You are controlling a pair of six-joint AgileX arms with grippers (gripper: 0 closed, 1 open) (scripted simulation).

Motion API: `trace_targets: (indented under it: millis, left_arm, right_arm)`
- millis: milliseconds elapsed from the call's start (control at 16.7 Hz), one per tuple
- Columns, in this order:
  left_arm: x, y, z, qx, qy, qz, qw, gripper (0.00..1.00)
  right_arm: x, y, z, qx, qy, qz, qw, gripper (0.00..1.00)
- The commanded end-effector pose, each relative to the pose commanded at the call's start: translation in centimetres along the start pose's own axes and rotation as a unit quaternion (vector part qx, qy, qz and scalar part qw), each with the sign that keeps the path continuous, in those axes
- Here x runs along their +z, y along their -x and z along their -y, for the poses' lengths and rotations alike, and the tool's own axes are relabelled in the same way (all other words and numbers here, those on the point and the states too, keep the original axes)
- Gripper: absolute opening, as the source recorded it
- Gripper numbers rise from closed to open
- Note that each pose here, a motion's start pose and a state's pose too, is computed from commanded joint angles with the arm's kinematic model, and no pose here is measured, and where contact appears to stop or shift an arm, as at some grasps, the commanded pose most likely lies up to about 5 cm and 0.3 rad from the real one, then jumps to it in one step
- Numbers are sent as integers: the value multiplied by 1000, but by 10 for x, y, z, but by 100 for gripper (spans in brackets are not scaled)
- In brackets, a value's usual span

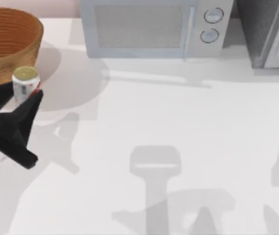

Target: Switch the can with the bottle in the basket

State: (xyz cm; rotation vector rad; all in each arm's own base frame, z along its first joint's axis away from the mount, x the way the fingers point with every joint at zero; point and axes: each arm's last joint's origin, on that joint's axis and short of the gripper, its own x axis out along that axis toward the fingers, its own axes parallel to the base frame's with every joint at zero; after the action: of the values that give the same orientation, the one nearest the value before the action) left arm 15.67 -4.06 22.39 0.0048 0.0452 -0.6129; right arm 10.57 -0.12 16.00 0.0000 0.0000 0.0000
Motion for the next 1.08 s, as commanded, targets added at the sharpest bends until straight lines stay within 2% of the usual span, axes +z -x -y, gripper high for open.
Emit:
trace_targets:
  millis: [300,600,840,1080]
  left_arm:
    - [16,-41,-3,-106,1,2,994,0]
    - [19,-89,-3,-209,6,6,978,0]
    - [2,-128,1,-290,21,-8,957,0]
    - [-23,-165,0,-342,25,-15,939,0]
  right_arm:
    - [0,0,0,0,0,0,1000,100]
    - [0,0,0,0,0,0,1000,100]
    - [0,0,0,0,0,0,1000,100]
    - [0,0,0,0,0,0,1000,100]
